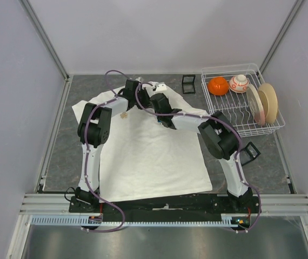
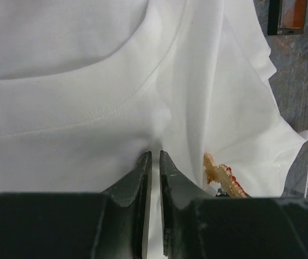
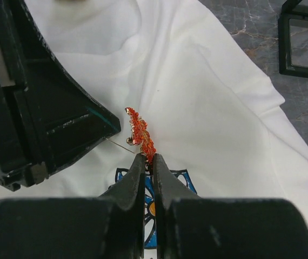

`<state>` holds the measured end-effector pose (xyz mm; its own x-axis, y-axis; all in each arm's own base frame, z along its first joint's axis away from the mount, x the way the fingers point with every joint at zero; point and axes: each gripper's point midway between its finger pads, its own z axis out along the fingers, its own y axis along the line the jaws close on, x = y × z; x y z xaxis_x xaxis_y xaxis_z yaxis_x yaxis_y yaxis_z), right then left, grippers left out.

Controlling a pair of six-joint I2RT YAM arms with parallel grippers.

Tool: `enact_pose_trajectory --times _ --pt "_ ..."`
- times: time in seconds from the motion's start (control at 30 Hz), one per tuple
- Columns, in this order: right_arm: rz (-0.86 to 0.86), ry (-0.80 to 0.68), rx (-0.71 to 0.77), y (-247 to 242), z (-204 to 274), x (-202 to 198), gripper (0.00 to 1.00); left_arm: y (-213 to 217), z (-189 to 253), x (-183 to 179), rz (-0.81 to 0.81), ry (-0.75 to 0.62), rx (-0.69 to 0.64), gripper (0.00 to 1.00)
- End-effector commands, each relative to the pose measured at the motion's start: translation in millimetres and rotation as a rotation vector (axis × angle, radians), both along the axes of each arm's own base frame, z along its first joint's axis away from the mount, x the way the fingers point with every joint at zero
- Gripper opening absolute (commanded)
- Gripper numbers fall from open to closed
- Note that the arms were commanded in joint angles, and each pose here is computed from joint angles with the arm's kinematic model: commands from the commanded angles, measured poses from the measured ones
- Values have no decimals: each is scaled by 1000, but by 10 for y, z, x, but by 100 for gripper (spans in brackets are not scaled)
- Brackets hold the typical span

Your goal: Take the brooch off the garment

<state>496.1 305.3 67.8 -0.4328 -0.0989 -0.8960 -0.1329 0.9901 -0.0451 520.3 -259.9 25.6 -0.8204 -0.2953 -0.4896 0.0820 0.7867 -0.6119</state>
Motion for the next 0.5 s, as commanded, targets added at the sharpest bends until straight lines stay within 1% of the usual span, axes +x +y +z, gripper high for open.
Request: enact_pose_trajectory --times 0.0,0.2,0.37,0.47 --pt "-62 -9 -180 -143 -1 24 0 177 -177 -46 45 87 32 16" --pt "-107 13 -272 -262 -118 26 0 284 -253 -50 70 119 18 14" --pt "-154 -13 -342 -410 -60 39 0 359 -267 -51 77 127 15 13" --pt "-154 -29 -358 -449 -10 72 0 369 -282 -71 74 129 21 13"
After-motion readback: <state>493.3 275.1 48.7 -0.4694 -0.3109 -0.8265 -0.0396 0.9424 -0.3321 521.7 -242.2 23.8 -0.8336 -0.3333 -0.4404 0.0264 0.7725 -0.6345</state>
